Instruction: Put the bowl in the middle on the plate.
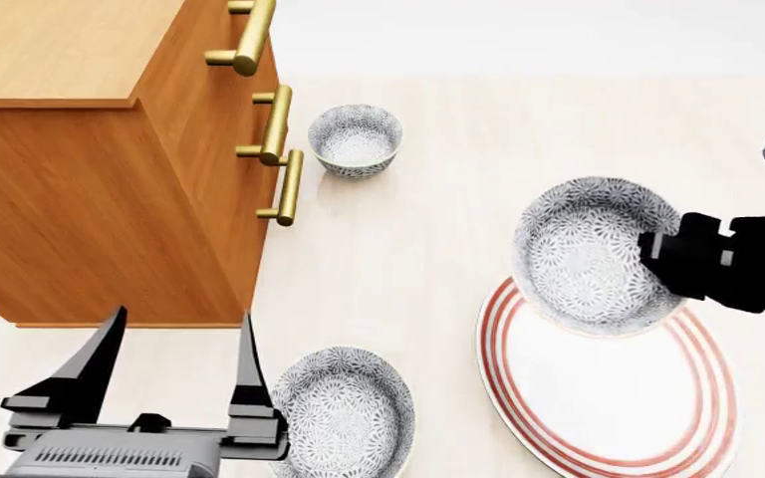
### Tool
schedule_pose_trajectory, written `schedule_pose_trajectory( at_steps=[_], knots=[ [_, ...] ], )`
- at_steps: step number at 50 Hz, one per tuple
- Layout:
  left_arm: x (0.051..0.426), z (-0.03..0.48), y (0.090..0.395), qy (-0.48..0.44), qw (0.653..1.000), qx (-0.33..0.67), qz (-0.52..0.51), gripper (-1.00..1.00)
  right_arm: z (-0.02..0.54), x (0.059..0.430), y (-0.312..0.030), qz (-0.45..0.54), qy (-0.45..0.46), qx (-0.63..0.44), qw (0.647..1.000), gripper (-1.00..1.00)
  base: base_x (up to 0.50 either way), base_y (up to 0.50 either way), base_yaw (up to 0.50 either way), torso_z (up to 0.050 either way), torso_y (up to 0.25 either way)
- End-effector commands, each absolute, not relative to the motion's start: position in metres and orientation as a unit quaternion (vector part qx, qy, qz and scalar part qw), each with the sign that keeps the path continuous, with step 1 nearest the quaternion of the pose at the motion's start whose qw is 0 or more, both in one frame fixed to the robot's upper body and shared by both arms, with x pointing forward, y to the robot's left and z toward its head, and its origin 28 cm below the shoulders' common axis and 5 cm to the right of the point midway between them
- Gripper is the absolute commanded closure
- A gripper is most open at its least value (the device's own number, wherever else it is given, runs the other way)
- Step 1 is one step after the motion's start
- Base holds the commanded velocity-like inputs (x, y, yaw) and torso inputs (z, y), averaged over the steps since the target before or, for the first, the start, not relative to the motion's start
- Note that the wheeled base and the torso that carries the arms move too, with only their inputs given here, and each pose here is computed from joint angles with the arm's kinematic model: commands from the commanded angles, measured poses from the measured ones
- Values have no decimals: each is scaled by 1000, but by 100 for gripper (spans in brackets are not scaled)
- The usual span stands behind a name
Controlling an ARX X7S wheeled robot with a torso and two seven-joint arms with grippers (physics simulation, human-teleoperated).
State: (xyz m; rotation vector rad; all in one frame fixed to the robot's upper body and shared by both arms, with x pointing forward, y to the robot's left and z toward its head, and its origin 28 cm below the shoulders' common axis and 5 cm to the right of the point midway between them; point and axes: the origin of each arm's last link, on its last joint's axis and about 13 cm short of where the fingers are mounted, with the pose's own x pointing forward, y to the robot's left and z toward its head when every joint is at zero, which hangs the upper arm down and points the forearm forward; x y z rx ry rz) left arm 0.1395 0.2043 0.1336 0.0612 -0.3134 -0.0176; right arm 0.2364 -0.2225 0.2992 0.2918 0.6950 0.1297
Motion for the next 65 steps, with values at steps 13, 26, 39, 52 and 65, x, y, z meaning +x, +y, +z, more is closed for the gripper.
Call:
schedule_pose_trajectory(
  at_steps=[13, 26, 39, 52, 65],
  knots=[
    [141, 132, 204, -153, 988, 34, -8, -100, 272, 222, -236, 52, 344, 176, 921, 100, 0, 0, 0, 0, 0],
    [141, 132, 203, -152, 988, 34, -9, -100, 252, 224, -238, 48, 358, 195, 912, 100, 0, 0, 0, 0, 0],
    [141, 131, 203, -151, 988, 35, -10, -100, 240, 222, -249, 28, 361, 212, 908, 100, 0, 0, 0, 0, 1],
    [141, 131, 203, -149, 988, 35, -11, -100, 226, 226, -252, 16, 366, 227, 902, 100, 0, 0, 0, 0, 0],
    [142, 130, 202, -148, 988, 36, -12, -100, 209, 230, -251, 19, 377, 240, 894, 100, 0, 0, 0, 0, 0]
  ],
)
